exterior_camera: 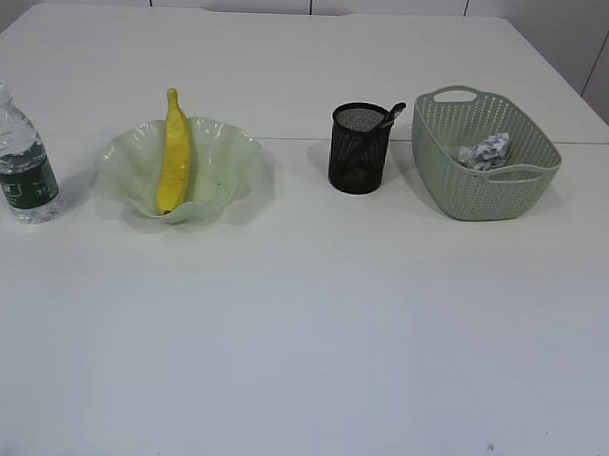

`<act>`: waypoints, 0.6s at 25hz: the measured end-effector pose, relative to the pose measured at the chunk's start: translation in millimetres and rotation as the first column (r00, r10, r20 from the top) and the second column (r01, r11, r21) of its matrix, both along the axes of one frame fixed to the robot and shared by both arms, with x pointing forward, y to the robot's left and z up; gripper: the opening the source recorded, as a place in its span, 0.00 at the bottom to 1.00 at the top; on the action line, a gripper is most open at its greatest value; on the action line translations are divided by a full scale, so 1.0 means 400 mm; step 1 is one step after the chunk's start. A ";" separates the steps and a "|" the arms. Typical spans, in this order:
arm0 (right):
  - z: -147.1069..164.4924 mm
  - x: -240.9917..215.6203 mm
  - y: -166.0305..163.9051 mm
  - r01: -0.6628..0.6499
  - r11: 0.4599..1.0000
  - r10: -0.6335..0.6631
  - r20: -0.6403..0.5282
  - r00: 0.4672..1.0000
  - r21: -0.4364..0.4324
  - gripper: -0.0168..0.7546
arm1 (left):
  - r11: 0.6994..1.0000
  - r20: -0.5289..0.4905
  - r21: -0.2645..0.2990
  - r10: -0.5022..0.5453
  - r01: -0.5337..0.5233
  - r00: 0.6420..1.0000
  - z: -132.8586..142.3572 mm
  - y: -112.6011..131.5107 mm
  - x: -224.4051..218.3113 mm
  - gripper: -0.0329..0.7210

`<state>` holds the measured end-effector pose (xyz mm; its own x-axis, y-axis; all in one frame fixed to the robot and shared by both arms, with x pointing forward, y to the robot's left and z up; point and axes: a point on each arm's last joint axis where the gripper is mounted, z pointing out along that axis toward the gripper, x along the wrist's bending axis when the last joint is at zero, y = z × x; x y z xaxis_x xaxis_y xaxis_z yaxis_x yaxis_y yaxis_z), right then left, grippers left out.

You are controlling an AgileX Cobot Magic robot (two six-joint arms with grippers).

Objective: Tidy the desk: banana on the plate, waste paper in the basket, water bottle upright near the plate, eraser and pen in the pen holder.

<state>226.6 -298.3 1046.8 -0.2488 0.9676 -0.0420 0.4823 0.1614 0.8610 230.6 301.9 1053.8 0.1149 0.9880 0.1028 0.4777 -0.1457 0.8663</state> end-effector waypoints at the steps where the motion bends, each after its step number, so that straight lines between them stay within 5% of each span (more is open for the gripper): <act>1: 0.000 0.000 0.000 0.009 1.000 -0.009 0.000 1.000 0.000 0.32 | 1.000 0.000 0.000 0.000 0.000 1.000 0.000 0.000 0.000 0.67; 15: 0.000 0.001 0.005 0.170 0.985 -0.170 0.000 0.985 0.002 0.32 | 0.996 0.000 0.000 0.089 -0.089 0.996 0.000 -0.002 0.000 0.66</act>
